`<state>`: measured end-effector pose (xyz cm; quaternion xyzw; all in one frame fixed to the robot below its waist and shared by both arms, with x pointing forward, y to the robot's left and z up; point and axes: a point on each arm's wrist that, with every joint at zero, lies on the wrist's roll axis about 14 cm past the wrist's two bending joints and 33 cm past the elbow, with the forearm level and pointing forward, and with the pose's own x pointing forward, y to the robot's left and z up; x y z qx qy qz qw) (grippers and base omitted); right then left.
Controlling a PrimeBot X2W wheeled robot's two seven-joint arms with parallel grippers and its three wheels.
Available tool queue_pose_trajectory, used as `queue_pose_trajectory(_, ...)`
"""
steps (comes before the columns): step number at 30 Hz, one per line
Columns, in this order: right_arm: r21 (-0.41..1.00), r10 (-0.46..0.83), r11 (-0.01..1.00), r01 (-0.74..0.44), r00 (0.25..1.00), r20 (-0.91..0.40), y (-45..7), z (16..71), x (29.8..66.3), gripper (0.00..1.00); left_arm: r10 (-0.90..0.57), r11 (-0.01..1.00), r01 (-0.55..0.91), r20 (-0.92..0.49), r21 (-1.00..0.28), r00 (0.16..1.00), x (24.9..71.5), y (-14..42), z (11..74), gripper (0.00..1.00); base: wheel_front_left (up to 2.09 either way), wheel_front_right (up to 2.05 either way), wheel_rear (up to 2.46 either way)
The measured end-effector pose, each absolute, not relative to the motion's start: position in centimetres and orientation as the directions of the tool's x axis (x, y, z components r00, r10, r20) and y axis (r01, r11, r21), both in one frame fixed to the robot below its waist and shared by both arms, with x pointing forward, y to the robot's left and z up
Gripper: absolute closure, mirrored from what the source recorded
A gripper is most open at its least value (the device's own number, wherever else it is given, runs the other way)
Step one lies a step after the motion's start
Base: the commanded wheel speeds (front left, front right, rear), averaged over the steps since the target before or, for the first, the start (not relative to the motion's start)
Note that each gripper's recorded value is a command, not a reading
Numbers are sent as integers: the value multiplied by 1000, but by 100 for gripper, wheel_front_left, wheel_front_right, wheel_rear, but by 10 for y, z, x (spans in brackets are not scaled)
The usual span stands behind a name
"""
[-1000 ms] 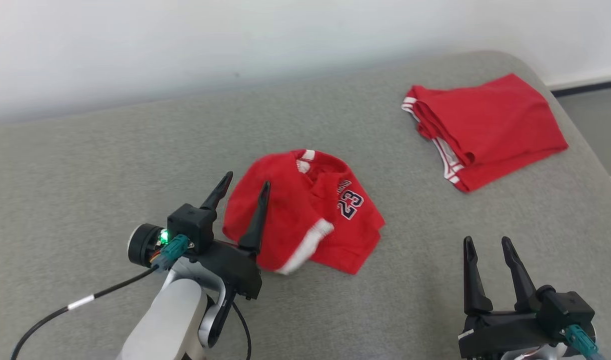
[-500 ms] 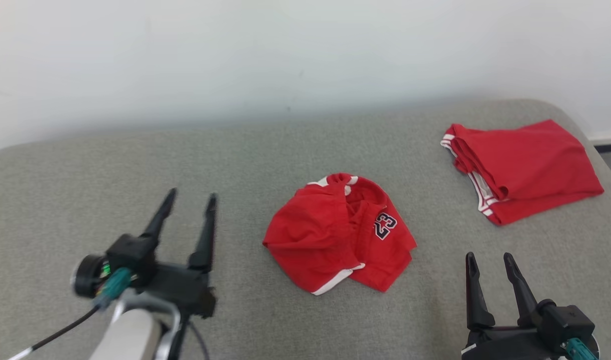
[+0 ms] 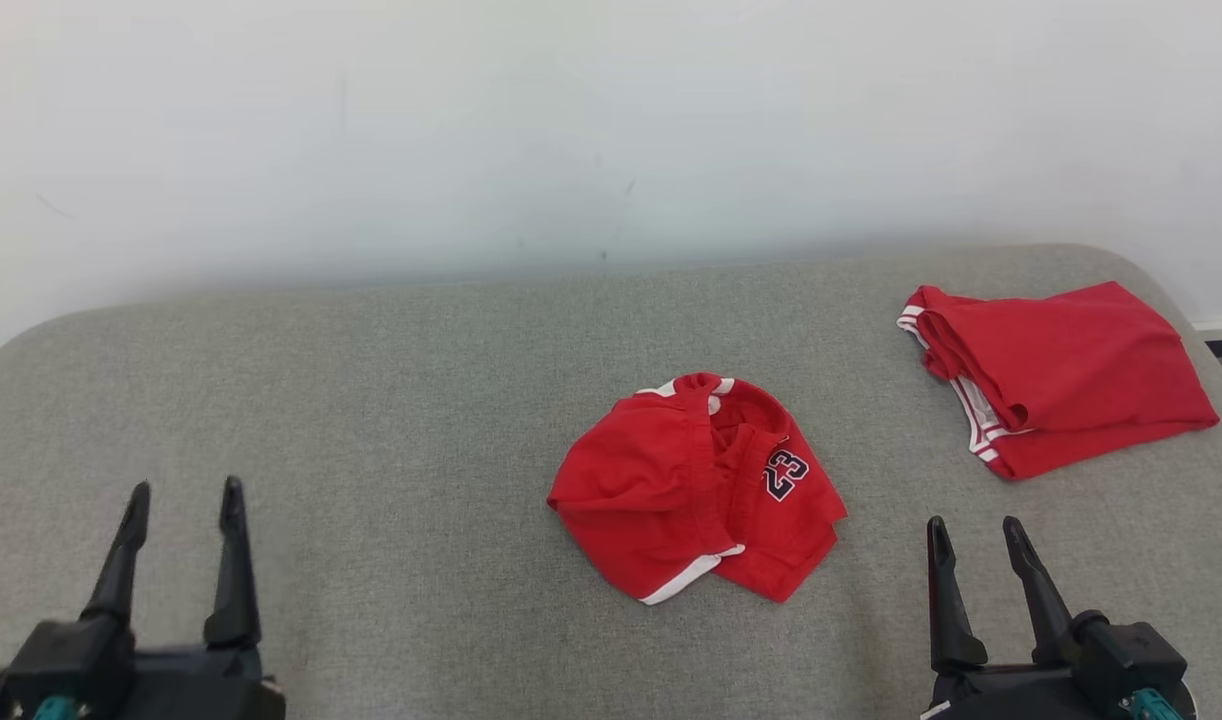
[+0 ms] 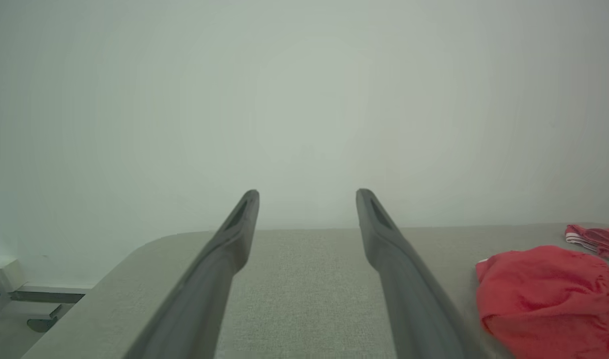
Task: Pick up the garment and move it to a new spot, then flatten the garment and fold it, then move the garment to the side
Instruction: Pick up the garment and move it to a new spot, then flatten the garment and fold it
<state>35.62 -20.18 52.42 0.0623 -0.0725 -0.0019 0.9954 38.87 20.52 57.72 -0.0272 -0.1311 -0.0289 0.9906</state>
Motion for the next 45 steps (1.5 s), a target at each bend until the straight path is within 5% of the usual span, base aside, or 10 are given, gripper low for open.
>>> queue_pose_trajectory(18, 130, 5, 991, -20, 993, 120, -195, 516, 354, 0, 45, 996, -31, 172, -81, 984, 359, 223, 537, 0, 0, 0, 0)
queue_pose_trajectory(45, 136, 5, 991, -17, 996, 88, -195, 505, 353, 0, -9, 997, 18, 108, -74, 994, 354, 211, 514, 0, 0, 0, 0)
